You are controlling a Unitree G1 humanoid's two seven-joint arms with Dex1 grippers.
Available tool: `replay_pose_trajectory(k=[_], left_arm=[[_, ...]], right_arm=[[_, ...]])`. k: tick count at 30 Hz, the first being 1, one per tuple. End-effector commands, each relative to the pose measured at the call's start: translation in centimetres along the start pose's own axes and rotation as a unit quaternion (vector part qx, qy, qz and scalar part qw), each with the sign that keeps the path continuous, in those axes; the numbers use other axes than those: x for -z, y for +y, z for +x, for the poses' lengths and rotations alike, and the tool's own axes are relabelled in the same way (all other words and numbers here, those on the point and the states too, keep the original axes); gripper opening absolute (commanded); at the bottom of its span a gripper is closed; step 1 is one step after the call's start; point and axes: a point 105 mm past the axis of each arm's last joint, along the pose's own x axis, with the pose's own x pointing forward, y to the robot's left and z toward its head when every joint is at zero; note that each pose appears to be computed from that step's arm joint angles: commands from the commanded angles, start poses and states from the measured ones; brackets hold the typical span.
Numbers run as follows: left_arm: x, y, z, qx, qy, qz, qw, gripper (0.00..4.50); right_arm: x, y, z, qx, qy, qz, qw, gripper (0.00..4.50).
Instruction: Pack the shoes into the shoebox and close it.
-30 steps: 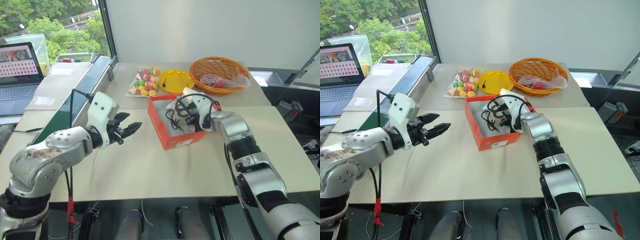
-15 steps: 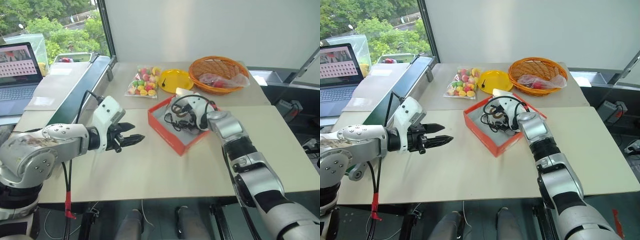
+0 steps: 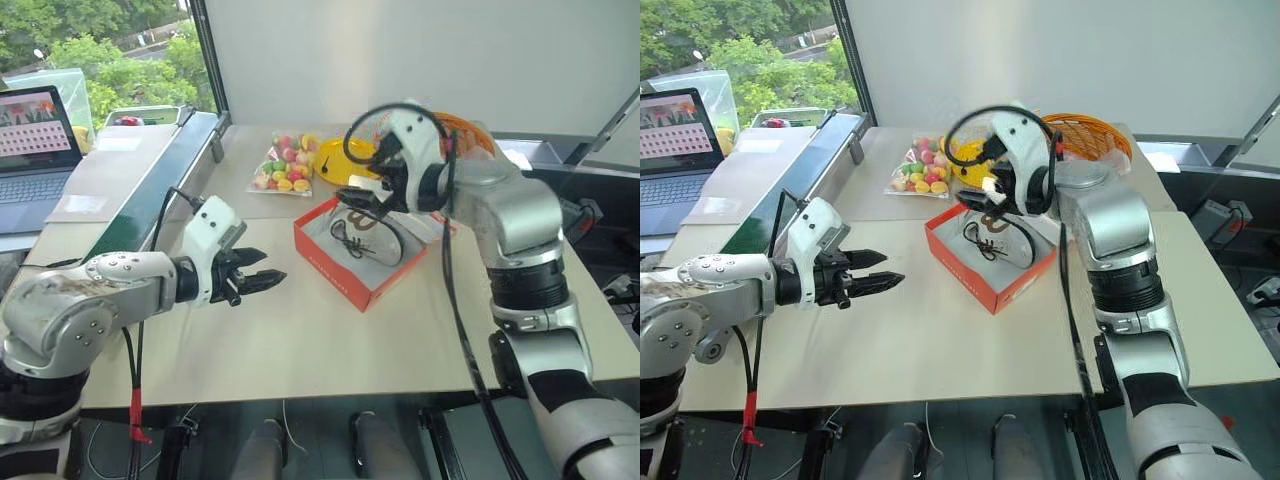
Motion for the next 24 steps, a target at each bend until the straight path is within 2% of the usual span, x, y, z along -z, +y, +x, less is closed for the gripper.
replay_pose_trajectory(k=[1, 7, 11, 18, 24], left_arm=[[-1.6, 3.6, -1.2, -0.108, -0.061, -0.004, 0.992, 2.78], [-1.9, 7.6, -3.1, -0.242, -0.125, -0.044, 0.961, 2.78], [-1.2, 8.9, -4.0, -0.288, -0.125, -0.052, 0.948, 2.78], [-1.3, 10.8, -5.4, -0.349, -0.134, -0.061, 0.925, 2.78], [-1.1, 12.1, -6.9, -0.381, -0.132, -0.054, 0.914, 2.78]], right_arm=[[-2.3, 2.9, -1.5, -0.077, -0.084, -0.047, 0.992, 4.48], [-1.5, 5.3, -1.2, -0.129, -0.131, -0.016, 0.983, 4.48], [-1.0, 6.5, -0.5, -0.154, -0.138, -0.013, 0.978, 4.48], [-0.6, 7.1, 1.3, -0.157, -0.131, -0.033, 0.978, 4.48], [0.6, 6.6, 2.4, -0.138, -0.111, -0.042, 0.983, 4.48]])
